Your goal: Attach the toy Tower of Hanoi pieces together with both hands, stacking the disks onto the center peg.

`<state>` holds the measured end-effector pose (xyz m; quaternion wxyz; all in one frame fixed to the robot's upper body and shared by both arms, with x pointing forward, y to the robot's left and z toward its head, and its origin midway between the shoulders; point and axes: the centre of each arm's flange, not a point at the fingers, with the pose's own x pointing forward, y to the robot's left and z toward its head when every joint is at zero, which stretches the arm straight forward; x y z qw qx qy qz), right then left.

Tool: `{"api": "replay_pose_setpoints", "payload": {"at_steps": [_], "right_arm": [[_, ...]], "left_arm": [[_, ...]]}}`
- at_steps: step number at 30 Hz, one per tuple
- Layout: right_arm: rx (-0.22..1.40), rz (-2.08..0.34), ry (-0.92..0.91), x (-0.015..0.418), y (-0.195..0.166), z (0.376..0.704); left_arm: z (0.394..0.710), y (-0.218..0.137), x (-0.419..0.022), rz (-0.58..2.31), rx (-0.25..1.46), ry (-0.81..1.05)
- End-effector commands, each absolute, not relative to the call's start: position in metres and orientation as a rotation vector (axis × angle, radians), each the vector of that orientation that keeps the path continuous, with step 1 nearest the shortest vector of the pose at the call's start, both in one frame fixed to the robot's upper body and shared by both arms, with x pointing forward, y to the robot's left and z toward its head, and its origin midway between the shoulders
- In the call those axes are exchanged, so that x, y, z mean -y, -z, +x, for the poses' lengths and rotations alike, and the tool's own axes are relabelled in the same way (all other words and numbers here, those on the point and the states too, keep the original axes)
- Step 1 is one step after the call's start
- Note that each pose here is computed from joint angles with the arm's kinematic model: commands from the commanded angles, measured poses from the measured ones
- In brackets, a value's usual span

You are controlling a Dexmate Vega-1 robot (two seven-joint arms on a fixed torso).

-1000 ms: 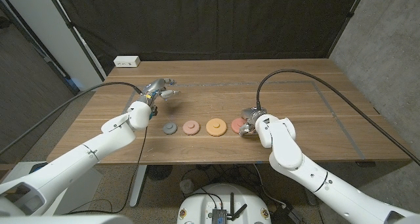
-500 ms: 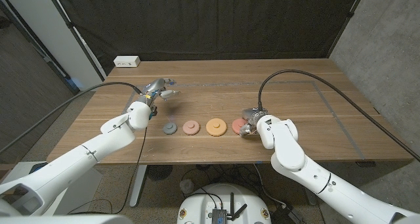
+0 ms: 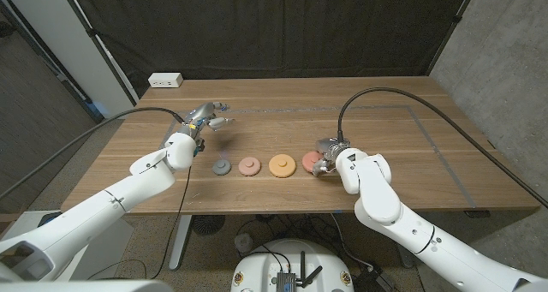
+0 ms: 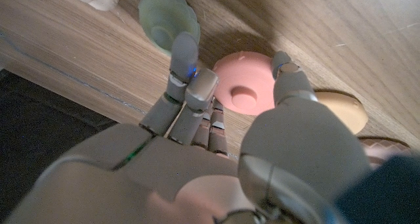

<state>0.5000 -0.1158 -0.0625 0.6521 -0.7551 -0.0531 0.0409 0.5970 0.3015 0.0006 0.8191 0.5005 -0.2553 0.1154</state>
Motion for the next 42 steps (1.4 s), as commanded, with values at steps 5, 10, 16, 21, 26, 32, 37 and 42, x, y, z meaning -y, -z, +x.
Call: {"api": "replay_pose_setpoints", "payload": {"at_steps": [5, 10, 16, 21, 26, 32, 37, 42], "right_arm": [[0.153, -1.729, -0.098, 0.112, 0.047, 0.485], [0.180, -1.736, -0.098, 0.110, 0.045, 0.483], [0.210, -1.765, -0.114, 0.106, 0.044, 0.481], [0.228, -1.782, -0.113, 0.103, 0.041, 0.479], [0.246, -1.791, -0.123, 0.099, 0.040, 0.478], [0.277, -1.795, -0.148, 0.091, 0.038, 0.477], [0.301, -1.805, -0.158, 0.084, 0.036, 0.476], [0.329, -1.818, -0.169, 0.076, 0.036, 0.475]], "left_arm": [[0.593, 0.003, -0.303, 1.064, 0.539, -0.247], [0.592, 0.004, -0.304, 1.062, 0.538, -0.248], [0.593, 0.007, -0.305, 1.061, 0.542, -0.253], [0.592, 0.009, -0.311, 1.049, 0.554, -0.251], [0.592, 0.010, -0.315, 1.036, 0.580, -0.242], [0.594, 0.012, -0.322, 1.016, 0.585, -0.236], [0.594, 0.013, -0.326, 1.006, 0.600, -0.236], [0.593, 0.014, -0.330, 0.980, 0.625, -0.248]]}}
